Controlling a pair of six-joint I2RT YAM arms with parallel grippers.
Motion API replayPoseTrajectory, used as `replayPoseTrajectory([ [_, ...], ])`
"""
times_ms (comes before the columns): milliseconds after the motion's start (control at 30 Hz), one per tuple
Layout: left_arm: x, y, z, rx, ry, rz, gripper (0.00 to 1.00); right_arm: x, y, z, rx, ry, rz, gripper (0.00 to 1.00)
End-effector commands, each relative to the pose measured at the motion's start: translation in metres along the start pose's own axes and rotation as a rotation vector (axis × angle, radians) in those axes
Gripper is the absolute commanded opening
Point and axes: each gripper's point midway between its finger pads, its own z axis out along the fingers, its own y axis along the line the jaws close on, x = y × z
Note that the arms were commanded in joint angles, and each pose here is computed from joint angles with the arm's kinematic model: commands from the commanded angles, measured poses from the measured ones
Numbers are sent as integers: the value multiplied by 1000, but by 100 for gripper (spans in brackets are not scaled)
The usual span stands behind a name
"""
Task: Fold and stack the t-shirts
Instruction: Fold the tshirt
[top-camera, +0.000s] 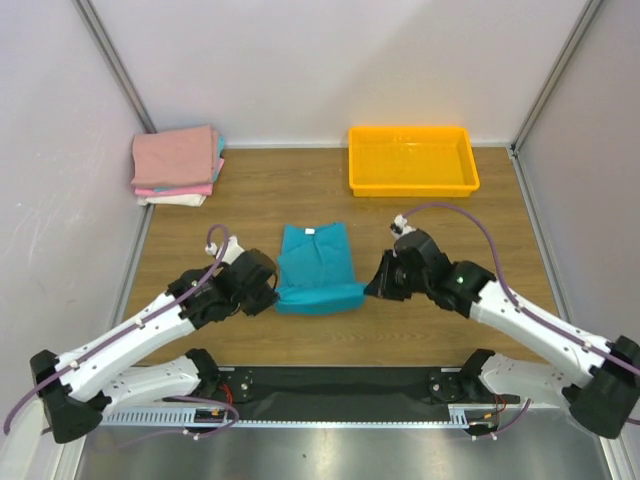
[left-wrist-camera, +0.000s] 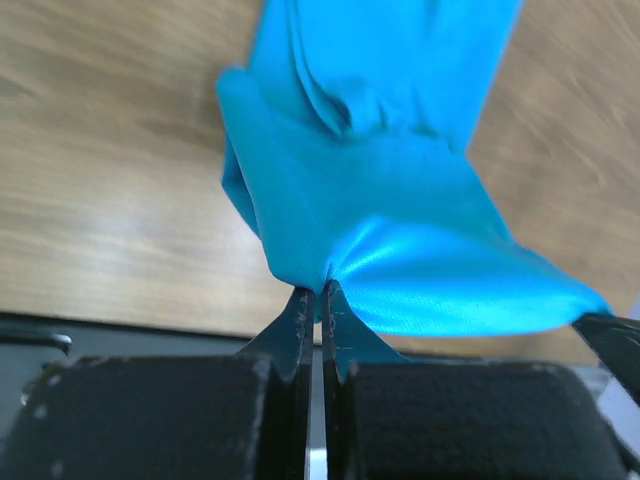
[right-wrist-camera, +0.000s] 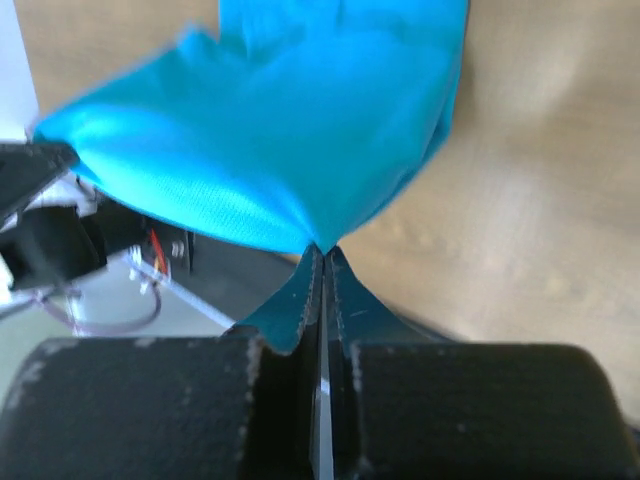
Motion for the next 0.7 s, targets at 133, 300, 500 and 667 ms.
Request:
replayPoseTrajectory([
  [133, -53, -13, 14, -9, -107, 46, 0, -76, 2, 25, 13, -88, -100, 0],
  [300, -83, -28, 31, 12, -150, 35, 0, -119, 11, 43, -24, -121, -119, 0],
  [500, -107, -37, 63, 10, -150, 29, 0, -146, -4, 75, -17, -107, -105, 0],
  [667, -136, -47, 77, 6, -188, 26, 0, -168, -14, 97, -24, -114, -97, 0],
])
